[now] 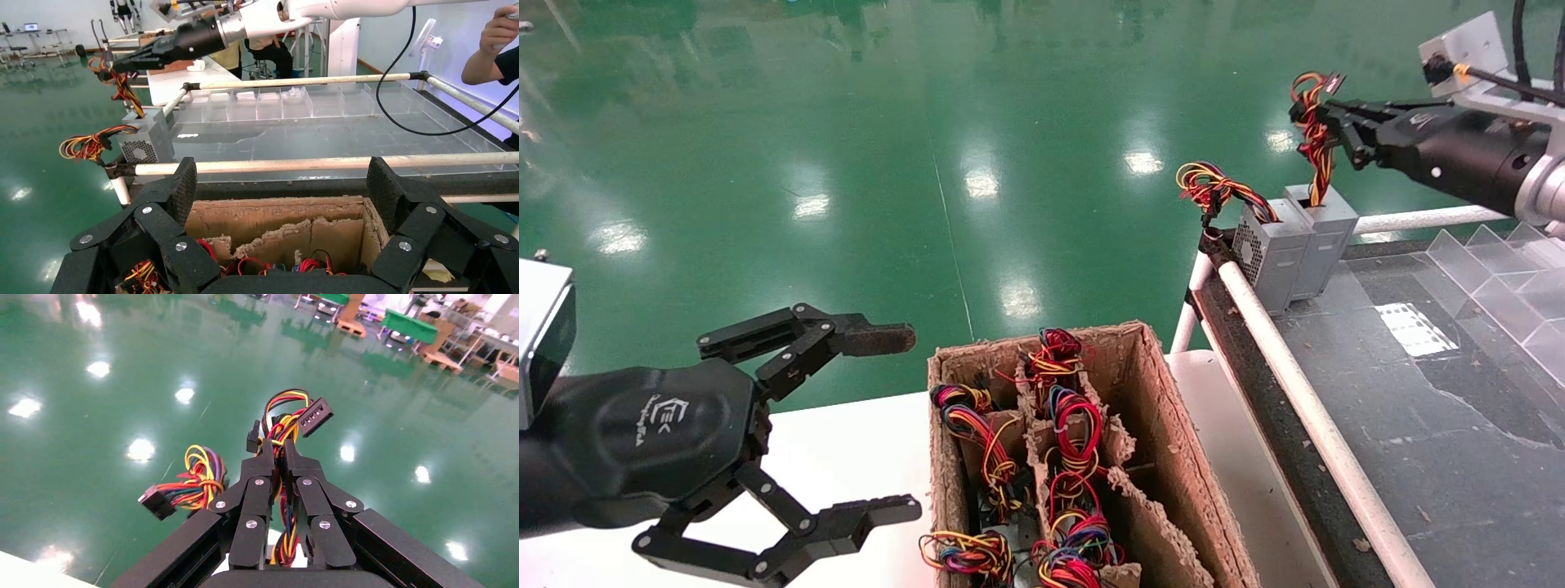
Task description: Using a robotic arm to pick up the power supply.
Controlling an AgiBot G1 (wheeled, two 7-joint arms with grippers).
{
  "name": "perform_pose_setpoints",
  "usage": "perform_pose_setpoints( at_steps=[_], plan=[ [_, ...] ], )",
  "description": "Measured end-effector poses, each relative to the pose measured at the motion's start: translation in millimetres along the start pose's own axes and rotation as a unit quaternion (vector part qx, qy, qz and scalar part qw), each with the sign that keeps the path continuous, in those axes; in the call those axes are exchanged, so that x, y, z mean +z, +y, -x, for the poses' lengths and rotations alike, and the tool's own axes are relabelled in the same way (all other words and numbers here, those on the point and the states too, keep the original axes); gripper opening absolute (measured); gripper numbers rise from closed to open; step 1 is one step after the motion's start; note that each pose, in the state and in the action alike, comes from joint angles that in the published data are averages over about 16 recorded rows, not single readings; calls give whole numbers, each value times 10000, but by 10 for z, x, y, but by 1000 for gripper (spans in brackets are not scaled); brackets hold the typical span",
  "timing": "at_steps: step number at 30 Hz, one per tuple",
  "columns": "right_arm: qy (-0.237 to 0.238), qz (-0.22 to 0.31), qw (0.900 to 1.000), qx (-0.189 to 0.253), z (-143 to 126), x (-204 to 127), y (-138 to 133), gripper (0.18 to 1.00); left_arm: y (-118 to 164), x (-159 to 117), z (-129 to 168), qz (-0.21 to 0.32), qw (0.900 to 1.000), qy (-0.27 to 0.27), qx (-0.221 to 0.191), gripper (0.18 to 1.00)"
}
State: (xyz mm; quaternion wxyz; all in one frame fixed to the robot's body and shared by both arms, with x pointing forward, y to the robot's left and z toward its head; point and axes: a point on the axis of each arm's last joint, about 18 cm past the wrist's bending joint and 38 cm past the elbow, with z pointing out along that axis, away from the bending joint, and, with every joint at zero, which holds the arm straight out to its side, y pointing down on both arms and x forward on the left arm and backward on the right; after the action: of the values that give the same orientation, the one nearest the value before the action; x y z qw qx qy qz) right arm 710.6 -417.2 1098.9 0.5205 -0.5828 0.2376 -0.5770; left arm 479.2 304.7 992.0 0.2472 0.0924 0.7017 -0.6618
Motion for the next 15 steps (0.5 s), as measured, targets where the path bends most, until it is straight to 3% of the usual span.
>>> perform_pose_setpoints(
  at_steps=[15],
  plan=[
    [-66, 22, 10000, 49, 34, 6, 22, 235, 0, 0, 0, 0, 10000, 0, 0, 1001]
  ],
)
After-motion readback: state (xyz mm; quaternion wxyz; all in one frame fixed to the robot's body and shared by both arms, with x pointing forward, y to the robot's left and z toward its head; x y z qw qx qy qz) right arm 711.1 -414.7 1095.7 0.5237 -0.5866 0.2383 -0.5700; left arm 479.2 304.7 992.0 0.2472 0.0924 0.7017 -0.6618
